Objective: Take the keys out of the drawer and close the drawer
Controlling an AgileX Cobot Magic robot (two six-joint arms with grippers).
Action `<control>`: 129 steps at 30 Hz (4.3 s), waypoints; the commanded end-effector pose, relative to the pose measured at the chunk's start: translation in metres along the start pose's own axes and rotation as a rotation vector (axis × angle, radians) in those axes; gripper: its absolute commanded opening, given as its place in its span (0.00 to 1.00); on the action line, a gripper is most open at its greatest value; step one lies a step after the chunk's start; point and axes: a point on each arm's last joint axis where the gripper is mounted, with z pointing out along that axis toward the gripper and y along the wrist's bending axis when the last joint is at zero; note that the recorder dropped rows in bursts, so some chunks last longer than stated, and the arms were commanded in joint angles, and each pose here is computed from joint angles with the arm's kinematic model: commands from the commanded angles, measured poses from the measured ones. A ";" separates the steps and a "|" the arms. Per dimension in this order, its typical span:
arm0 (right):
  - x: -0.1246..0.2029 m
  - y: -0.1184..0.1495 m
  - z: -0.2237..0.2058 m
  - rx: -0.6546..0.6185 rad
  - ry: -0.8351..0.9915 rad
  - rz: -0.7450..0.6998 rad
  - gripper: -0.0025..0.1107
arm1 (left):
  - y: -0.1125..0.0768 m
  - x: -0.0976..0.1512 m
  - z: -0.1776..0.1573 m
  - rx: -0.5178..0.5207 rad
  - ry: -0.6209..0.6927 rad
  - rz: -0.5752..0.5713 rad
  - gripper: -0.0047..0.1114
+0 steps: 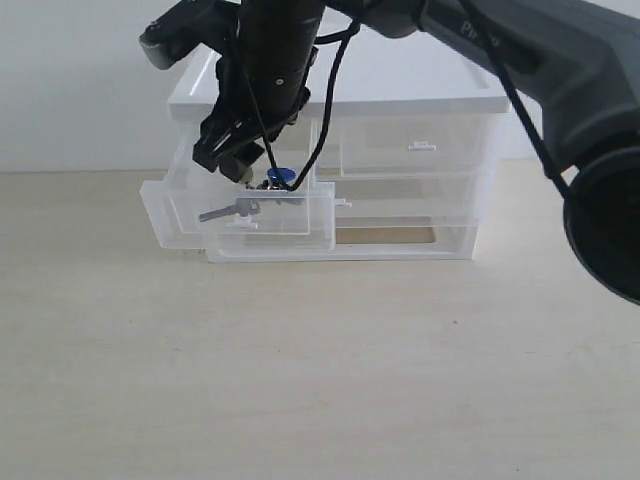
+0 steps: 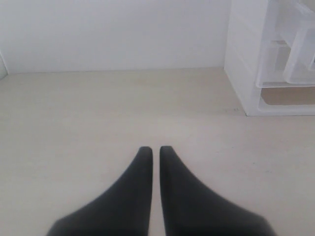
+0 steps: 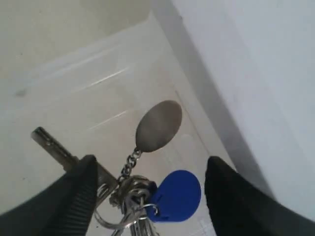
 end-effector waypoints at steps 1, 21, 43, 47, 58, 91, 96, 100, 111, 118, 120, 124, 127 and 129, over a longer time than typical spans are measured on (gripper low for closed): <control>0.003 -0.001 0.014 0.006 0.027 0.006 0.51 | 0.000 0.001 0.000 -0.003 -0.003 0.000 0.08; 0.016 -0.010 0.058 0.122 0.135 -0.088 0.02 | 0.000 0.001 0.000 -0.003 -0.003 0.000 0.08; -0.013 -0.001 -0.036 0.100 -0.108 -0.037 0.02 | 0.000 0.001 0.000 -0.003 -0.003 0.000 0.08; -0.021 0.009 -0.052 0.120 -0.153 -0.067 0.02 | 0.000 0.001 0.000 -0.003 -0.003 0.000 0.08; -0.011 0.007 -0.049 0.113 -0.064 0.064 0.23 | 0.000 0.001 0.000 -0.003 -0.003 0.000 0.08; 0.014 -0.005 0.047 0.075 0.125 0.016 0.02 | 0.000 0.001 0.000 -0.003 -0.003 0.000 0.08; 0.011 -0.007 0.036 0.087 0.105 0.017 0.02 | 0.000 0.001 0.000 -0.003 -0.003 0.000 0.08; 0.008 -0.009 0.021 0.098 0.077 0.019 0.02 | 0.000 0.001 0.000 -0.003 -0.003 0.000 0.08; 0.000 -0.012 -0.025 0.122 -0.008 0.038 0.02 | 0.000 0.001 0.000 -0.003 -0.003 0.000 0.08; -0.002 -0.009 -0.028 0.087 -0.027 0.045 0.02 | 0.000 0.001 0.000 -0.003 -0.003 0.000 0.08; -0.002 -0.009 -0.027 0.084 -0.026 0.044 0.09 | 0.000 0.001 0.000 -0.003 -0.003 0.000 0.08; -0.001 -0.009 -0.024 0.082 -0.021 0.073 0.50 | 0.000 0.001 0.000 -0.003 -0.003 0.000 0.08; 0.002 -0.013 -0.013 0.134 0.015 0.129 0.57 | 0.000 0.001 0.000 -0.003 -0.003 0.000 0.08; 0.004 -0.014 -0.004 0.142 0.036 0.134 0.48 | 0.000 0.001 0.000 -0.003 -0.003 0.000 0.08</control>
